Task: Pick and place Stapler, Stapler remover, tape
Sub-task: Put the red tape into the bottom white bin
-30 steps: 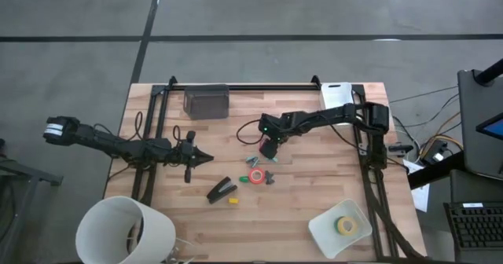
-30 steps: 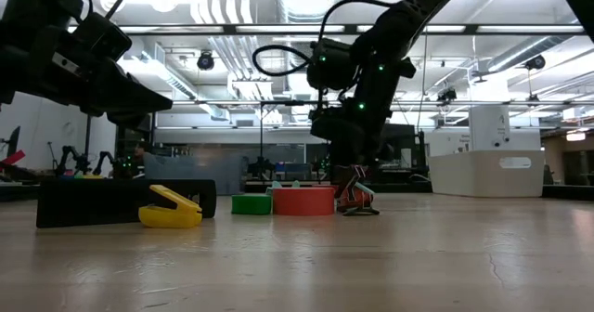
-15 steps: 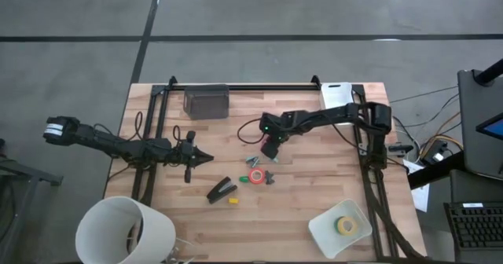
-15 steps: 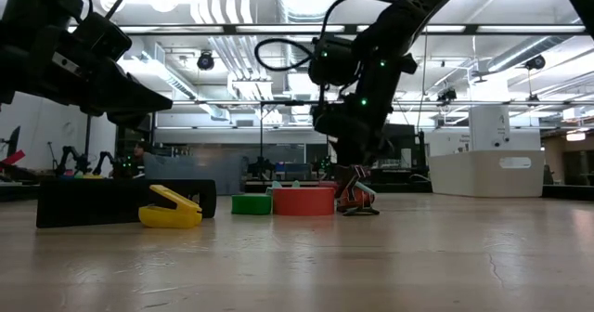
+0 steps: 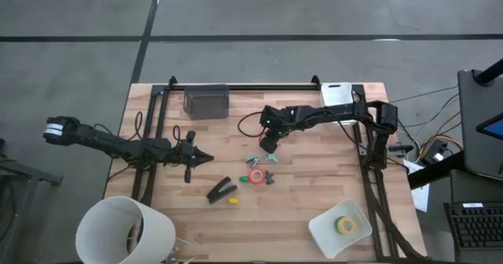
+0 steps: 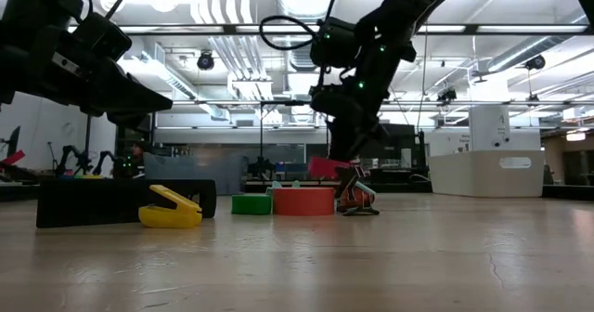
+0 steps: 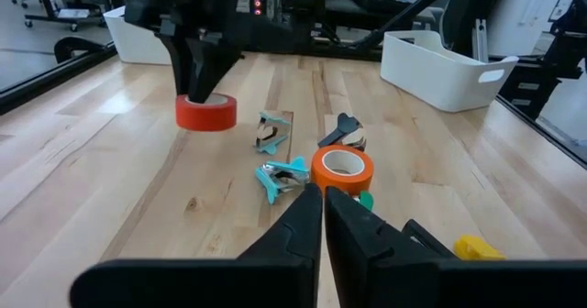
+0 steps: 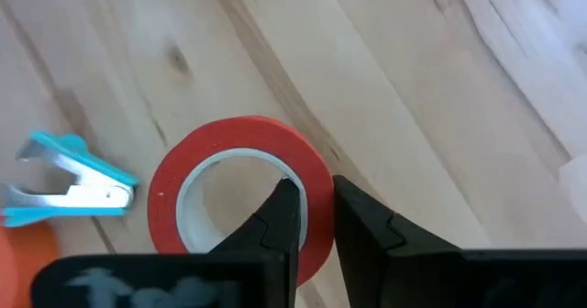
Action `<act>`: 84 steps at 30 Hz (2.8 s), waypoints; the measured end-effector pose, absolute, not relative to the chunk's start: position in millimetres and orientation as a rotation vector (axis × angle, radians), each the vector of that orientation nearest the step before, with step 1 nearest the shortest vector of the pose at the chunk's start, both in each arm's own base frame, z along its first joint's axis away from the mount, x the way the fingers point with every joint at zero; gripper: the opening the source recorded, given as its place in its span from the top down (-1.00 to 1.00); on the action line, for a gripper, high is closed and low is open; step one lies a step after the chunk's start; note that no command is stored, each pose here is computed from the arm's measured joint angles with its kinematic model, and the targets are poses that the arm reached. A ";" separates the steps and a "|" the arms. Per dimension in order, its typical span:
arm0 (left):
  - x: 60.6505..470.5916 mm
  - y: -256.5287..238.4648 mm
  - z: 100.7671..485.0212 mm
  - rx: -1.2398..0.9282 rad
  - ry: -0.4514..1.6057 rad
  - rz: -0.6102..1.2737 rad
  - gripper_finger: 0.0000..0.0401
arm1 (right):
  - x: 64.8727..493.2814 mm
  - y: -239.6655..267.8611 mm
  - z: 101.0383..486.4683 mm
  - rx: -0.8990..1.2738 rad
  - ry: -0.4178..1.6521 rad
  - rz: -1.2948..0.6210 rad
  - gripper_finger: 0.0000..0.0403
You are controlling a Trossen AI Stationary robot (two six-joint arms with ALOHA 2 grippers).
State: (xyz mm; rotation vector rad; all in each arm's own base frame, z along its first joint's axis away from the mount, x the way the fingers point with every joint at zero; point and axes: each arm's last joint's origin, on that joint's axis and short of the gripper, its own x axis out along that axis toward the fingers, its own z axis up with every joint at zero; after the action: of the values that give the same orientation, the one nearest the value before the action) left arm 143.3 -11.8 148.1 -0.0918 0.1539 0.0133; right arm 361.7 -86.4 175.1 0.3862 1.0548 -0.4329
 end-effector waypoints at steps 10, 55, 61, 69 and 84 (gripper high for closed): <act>143.2 -11.9 148.1 -0.092 0.154 0.013 0.90 | 361.7 -80.7 201.2 0.369 1.068 -0.414 0.79; 143.3 -11.8 148.1 -0.092 0.154 0.013 0.90 | 176.8 231.9 264.6 0.371 1.190 -0.278 0.77; 143.3 -11.8 148.1 -0.092 0.154 0.013 0.91 | 183.6 245.8 236.2 0.305 1.276 -0.319 0.76; 143.3 -11.8 148.2 -0.092 0.153 0.013 0.90 | 188.7 249.4 221.4 0.257 1.315 -0.339 0.76; 143.3 -11.8 148.1 -0.092 0.154 0.013 0.91 | 194.0 257.8 192.9 0.193 1.367 -0.385 0.75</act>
State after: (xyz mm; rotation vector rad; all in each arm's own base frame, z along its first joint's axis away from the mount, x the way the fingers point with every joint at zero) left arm 143.3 -11.8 148.1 -0.0918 0.1538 0.0133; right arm 194.0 257.8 192.9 0.1929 1.3675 -0.3852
